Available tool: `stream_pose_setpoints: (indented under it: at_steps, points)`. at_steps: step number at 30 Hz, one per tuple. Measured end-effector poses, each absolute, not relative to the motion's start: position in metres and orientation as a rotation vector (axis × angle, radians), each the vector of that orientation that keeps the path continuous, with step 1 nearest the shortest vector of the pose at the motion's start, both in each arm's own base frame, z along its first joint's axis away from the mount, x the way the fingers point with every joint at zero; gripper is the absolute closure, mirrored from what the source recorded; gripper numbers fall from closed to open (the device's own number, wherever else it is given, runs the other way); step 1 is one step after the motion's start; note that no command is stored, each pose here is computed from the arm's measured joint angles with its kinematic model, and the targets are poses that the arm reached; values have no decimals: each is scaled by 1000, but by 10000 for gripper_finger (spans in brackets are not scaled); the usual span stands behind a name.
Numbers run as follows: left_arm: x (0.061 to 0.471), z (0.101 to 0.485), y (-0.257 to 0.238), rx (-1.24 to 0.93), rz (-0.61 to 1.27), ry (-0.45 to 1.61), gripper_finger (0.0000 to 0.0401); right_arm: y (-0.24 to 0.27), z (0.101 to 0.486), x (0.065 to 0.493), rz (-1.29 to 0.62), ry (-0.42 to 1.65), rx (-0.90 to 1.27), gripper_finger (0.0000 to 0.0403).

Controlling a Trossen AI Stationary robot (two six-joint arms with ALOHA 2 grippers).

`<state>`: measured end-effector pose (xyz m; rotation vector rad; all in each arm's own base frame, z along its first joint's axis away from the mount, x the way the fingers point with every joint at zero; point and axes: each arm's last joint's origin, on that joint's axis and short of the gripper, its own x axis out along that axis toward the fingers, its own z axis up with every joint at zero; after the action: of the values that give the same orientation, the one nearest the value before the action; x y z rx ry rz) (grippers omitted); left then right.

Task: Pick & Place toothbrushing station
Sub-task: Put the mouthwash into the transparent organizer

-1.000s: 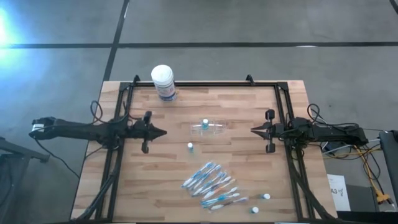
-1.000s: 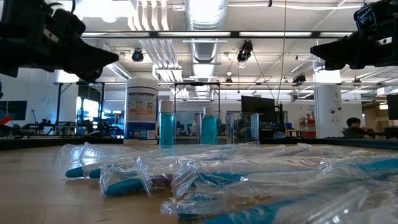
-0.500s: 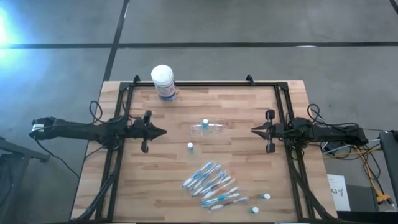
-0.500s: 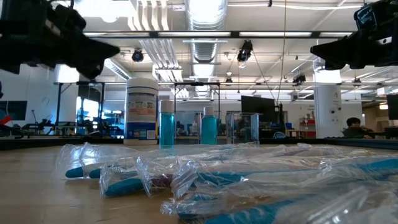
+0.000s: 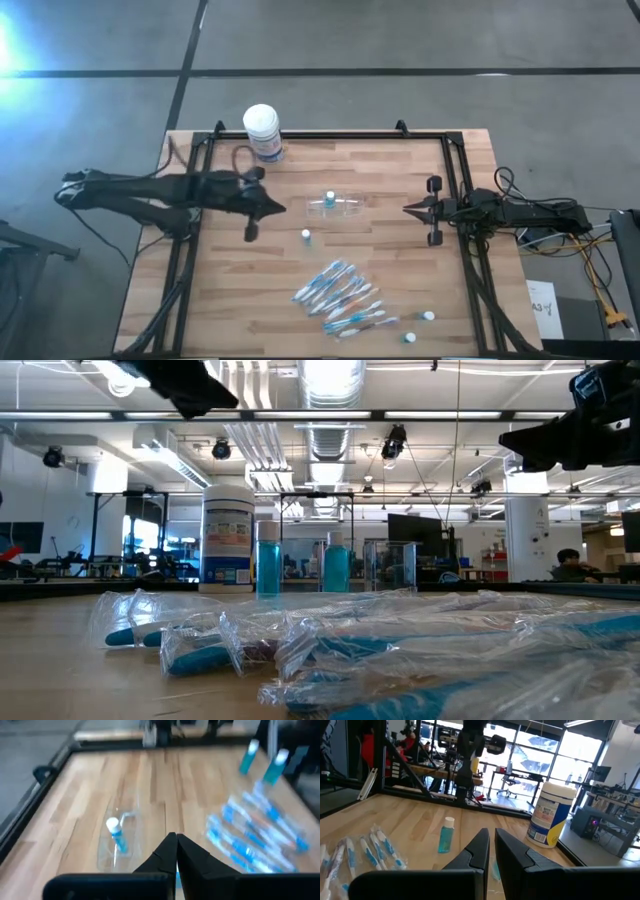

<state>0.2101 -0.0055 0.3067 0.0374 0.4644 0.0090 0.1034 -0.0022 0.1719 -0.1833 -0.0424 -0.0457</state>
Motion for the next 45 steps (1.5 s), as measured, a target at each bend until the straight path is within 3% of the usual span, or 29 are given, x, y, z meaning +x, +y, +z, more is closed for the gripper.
stream_pose_setpoints:
  at_steps: [9, 15, 23, 32, 37, 45]
  points:
    - [275, 335, -11, 125, -24, 716, 364, -2, 172, 103, -45, -41, -164, 374]
    - [309, 345, -17, 305, -136, 799, 360, -2, 172, 103, -45, -43, -160, 374]
    - [345, 327, -36, 578, -376, 968, 368, -2, 172, 103, -46, -46, -173, 374]
    - [362, 303, -36, 639, -449, 1015, 389, -2, 172, 103, -47, -45, -179, 374]
    - [366, 298, -36, 630, -448, 1027, 356, -2, 172, 103, -47, -45, -182, 374]
    - [370, 289, -38, 578, -463, 1056, 270, -2, 172, 103, -47, -45, -183, 374]
